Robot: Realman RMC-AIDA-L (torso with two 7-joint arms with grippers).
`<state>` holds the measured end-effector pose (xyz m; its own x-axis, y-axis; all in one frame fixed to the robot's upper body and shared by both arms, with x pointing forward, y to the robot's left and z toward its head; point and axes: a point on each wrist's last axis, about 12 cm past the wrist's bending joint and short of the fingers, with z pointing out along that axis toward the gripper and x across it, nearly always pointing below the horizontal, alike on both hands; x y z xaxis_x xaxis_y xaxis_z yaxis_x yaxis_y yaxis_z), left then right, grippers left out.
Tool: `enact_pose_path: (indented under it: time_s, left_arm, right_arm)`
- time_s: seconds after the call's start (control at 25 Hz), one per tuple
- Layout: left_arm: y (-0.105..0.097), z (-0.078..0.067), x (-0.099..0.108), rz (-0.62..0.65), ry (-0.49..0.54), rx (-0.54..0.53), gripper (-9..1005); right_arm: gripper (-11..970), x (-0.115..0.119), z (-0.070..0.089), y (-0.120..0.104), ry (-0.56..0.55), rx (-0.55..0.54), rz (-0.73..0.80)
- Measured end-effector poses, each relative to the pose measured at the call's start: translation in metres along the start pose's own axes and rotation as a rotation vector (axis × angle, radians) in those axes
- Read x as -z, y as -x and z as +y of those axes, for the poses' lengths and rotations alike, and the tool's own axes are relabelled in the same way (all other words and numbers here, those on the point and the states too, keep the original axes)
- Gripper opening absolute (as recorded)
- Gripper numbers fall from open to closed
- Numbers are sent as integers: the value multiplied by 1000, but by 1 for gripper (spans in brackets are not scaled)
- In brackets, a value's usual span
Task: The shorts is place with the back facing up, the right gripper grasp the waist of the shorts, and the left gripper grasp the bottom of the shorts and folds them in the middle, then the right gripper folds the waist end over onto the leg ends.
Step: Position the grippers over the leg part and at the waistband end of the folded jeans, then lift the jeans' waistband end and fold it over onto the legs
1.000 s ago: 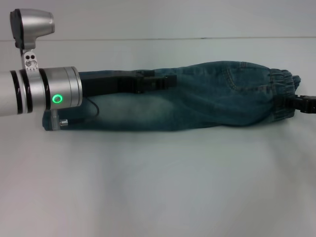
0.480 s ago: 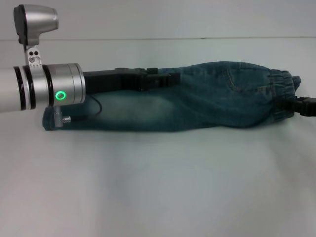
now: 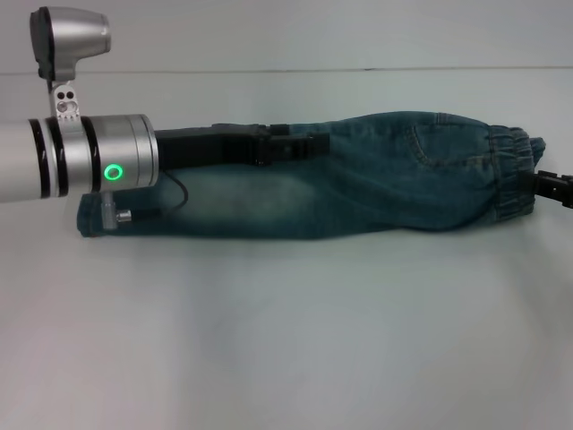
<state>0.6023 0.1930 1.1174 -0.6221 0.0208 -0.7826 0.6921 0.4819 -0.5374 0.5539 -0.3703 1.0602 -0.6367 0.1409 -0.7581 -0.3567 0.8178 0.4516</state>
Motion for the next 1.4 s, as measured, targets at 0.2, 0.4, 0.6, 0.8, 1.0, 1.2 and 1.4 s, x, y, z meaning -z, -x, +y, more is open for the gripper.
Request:
enact_pose_path:
  time_s: [0.2,0.4,0.6,0.8,1.0,1.2,1.4]
  left_arm:
    - [2,-2,-2,3,-8,-6,887]
    - [2,-2,-3,6,-13,-3,887]
    - [2,-4,-5,23,-19,-8,888]
    - [2,-4,-6,25,-17,-11,887]
    - [2,-4,-6,24,-17,-10,888]
    - [2,-5,-6,26,-20,-10,887]
    - [1,-5,-5,27,-22,-8,887]
  right_arm:
    - [418,0,-1,0,-8,3,3]
    - [395,-5,0,1,-14,13,16]
    - [373,-7,2,4,-7,25,21]
    - [351,-7,2,4,-5,28,21]
    - [328,-8,3,6,-3,32,20]
    - [183,-13,6,9,9,44,26]
    - [172,-17,9,11,15,53,39]
